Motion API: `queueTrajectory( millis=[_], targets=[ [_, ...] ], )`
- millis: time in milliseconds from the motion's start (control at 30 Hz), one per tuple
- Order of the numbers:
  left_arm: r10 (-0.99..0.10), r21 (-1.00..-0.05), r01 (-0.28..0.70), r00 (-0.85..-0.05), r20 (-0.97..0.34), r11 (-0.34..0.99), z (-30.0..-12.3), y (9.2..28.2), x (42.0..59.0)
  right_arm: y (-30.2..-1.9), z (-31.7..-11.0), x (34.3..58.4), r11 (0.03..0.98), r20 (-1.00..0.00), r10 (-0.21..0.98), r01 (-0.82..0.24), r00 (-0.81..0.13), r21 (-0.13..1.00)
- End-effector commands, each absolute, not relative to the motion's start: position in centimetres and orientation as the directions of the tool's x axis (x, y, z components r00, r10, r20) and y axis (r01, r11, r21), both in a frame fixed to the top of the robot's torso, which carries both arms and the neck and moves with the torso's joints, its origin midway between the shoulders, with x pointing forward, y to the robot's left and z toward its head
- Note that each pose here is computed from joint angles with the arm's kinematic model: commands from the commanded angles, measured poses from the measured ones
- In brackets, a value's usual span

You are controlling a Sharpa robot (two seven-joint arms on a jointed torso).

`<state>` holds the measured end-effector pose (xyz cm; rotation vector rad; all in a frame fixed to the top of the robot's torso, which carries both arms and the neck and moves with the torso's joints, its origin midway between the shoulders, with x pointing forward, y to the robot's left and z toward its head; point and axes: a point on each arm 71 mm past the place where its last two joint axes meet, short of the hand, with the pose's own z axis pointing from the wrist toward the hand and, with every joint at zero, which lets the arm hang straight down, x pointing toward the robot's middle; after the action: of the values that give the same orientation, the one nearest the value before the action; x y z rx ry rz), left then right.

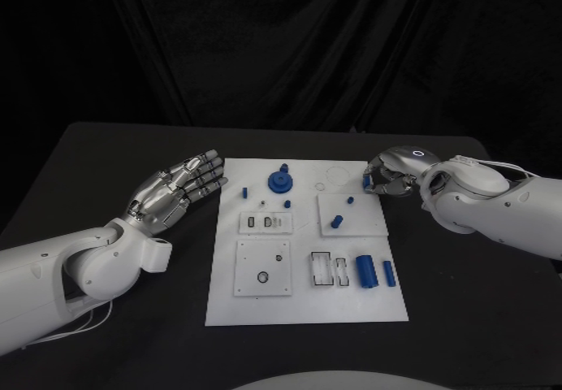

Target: Assemble the parts on the task board

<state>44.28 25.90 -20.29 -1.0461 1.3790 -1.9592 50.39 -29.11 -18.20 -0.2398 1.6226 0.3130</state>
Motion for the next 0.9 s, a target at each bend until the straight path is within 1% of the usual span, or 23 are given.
queueTrajectory(
  millis=[33, 267, 500, 700, 900],
  targets=[
    [-0.758, -0.914, 0.049, -0.578, 0.302, -0.402, -19.7, 26.0, 44.2, -29.1, -17.9, 50.3, 0.938, -0.998, 0.055, -0.341, -0.033, 0.063],
    [-0.759, -0.915, 0.047, -0.576, 0.302, -0.400, -19.8, 26.1, 44.1, -28.8, -17.7, 50.1, 0.932, -0.996, 0.087, -0.351, -0.015, 0.087],
    [-0.762, -0.916, 0.047, -0.573, 0.302, -0.398, -19.8, 26.3, 44.1, -27.9, -16.8, 48.8, 0.916, -0.992, 0.127, -0.383, -0.001, 0.117],
    [-0.761, -0.916, 0.046, -0.574, 0.302, -0.399, -19.8, 26.2, 44.1, -25.6, -15.5, 47.2, 0.883, -0.986, 0.166, -0.445, 0.002, 0.148],
    [-0.761, -0.916, 0.045, -0.574, 0.302, -0.398, -19.8, 26.1, 44.1, -22.6, -14.7, 45.6, 0.835, -0.980, 0.197, -0.521, -0.019, 0.178]
  ],
)
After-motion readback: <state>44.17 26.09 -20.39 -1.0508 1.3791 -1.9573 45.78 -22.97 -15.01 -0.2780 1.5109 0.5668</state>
